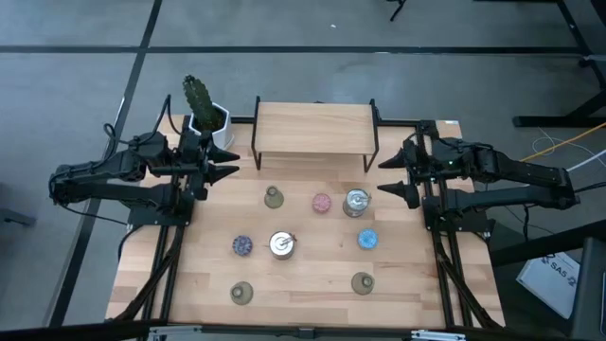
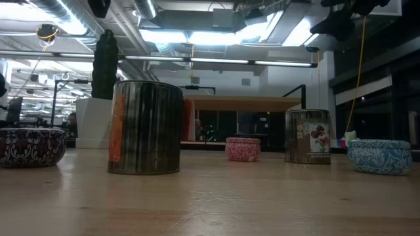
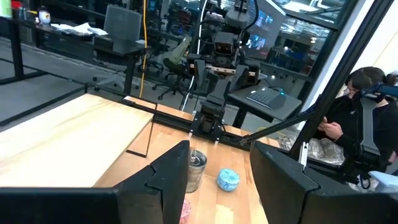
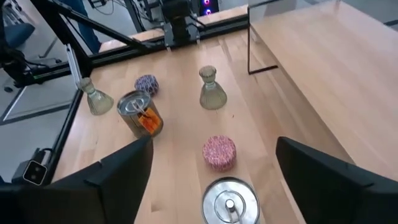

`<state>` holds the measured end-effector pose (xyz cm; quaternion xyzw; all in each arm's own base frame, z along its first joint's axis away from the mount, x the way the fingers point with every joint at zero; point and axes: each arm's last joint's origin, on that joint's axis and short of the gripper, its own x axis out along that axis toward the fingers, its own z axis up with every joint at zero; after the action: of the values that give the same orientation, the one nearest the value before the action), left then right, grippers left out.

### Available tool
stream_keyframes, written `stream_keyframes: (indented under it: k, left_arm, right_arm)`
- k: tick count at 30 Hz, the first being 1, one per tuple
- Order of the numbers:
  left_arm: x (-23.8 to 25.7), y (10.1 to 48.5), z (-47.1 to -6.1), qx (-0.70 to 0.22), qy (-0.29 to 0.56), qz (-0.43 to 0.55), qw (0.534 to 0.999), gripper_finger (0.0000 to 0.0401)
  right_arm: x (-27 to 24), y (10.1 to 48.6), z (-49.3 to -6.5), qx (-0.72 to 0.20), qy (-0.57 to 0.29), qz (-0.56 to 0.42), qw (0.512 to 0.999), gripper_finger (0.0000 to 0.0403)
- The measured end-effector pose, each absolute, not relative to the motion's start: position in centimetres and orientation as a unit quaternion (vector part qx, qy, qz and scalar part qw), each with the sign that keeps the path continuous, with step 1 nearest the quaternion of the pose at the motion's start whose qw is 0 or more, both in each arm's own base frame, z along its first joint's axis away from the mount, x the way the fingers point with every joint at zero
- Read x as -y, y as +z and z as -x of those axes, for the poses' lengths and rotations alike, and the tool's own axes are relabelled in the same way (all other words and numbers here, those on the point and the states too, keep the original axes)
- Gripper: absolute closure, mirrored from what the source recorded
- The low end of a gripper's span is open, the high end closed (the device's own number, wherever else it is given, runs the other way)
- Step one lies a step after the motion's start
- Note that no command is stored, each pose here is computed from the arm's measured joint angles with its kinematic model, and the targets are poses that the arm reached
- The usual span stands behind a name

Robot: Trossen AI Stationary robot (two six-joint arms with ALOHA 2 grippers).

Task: Pick & Place candle stick holders
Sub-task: Put the top right silver scented candle on the shelf

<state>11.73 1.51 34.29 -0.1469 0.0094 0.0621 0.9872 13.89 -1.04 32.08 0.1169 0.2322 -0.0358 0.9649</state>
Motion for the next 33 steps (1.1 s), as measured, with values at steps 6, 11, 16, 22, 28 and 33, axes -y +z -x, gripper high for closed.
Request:
stream_keyframes:
  k: [6, 11, 16, 22, 28, 33]
  left_arm:
    - [-1.5, 34.3, -11.7, -0.009, 0.062, 0.147, 0.987, 0.0234]
    - [-1.5, 34.3, -11.7, -0.01, 0.062, 0.147, 0.987, 0.0234]
    - [-1.5, 34.3, -11.7, -0.01, 0.062, 0.147, 0.987, 0.0234]
    - [-1.5, 34.3, -11.7, -0.01, 0.062, 0.147, 0.987, 0.0234]
    - [-1.5, 34.3, -11.7, -0.01, 0.062, 0.147, 0.987, 0.0235]
    - [-1.5, 34.3, -11.7, -0.01, 0.062, 0.147, 0.987, 0.0235]
  right_arm:
    - [1.1, 31.2, -14.9, -0.272, -0.036, -0.127, 0.953, 0.0035]
    - [1.1, 30.4, -15.7, -0.305, -0.028, -0.115, 0.945, 0.0025]
    - [1.2, 29.8, -16.6, -0.327, -0.012, -0.091, 0.94, 0.0024]
    - [1.3, 28.7, -17.9, -0.36, -0.009, -0.084, 0.929, 0.0024]
    - [1.4, 27.7, -19.0, -0.388, -0.011, -0.086, 0.918, 0.0024]
    - [1.4, 27.2, -19.4, -0.4, -0.015, -0.095, 0.912, 0.0024]
